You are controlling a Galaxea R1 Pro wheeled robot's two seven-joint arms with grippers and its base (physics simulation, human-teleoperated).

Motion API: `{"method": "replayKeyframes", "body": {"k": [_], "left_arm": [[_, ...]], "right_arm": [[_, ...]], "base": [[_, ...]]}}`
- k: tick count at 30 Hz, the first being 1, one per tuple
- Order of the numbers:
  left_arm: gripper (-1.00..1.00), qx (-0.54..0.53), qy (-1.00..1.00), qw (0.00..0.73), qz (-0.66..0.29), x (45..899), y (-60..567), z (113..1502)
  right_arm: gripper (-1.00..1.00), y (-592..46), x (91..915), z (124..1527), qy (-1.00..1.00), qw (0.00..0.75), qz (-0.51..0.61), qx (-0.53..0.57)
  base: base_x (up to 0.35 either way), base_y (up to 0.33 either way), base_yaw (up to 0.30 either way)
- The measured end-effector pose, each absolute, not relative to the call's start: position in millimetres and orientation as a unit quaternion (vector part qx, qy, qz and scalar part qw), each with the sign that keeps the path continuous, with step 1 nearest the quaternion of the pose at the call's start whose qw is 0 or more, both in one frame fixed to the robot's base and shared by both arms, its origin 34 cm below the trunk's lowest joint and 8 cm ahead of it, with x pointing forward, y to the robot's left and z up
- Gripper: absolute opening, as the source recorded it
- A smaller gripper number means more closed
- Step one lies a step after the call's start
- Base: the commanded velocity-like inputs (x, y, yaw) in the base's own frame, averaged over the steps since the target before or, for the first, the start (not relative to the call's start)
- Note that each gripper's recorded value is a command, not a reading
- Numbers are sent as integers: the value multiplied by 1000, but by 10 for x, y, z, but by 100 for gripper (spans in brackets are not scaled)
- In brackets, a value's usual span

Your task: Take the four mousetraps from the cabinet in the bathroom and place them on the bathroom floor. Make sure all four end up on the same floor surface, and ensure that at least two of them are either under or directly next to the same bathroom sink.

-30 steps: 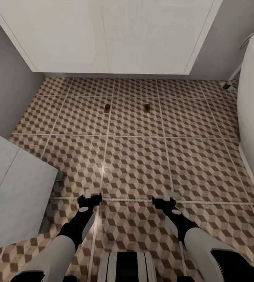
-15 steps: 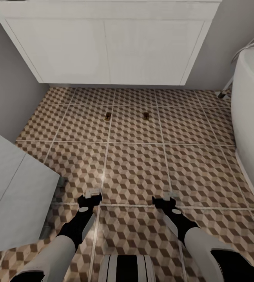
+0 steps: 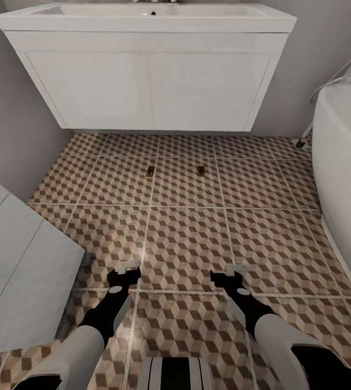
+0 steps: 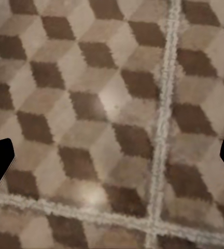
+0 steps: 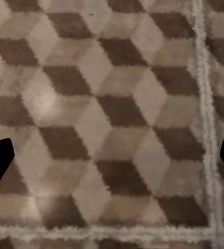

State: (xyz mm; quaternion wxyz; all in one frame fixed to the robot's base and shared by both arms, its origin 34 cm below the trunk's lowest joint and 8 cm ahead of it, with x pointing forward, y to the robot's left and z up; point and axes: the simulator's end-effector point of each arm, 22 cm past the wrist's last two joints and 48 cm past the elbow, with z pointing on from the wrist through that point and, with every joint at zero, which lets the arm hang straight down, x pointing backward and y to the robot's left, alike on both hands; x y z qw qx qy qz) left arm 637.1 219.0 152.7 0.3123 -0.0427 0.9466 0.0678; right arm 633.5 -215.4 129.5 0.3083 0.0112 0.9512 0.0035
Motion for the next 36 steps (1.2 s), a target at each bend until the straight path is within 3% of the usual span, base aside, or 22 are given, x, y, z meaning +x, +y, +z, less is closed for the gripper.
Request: {"method": "replayKeyframes", "body": {"k": [36], "left_arm": [[100, -47, 921, 382, 64, 6814, 2188, 2416]], "right_arm": [[100, -2185, 6833, 2200, 924, 383, -1, 14]], "base": [[0, 0, 0]]}}
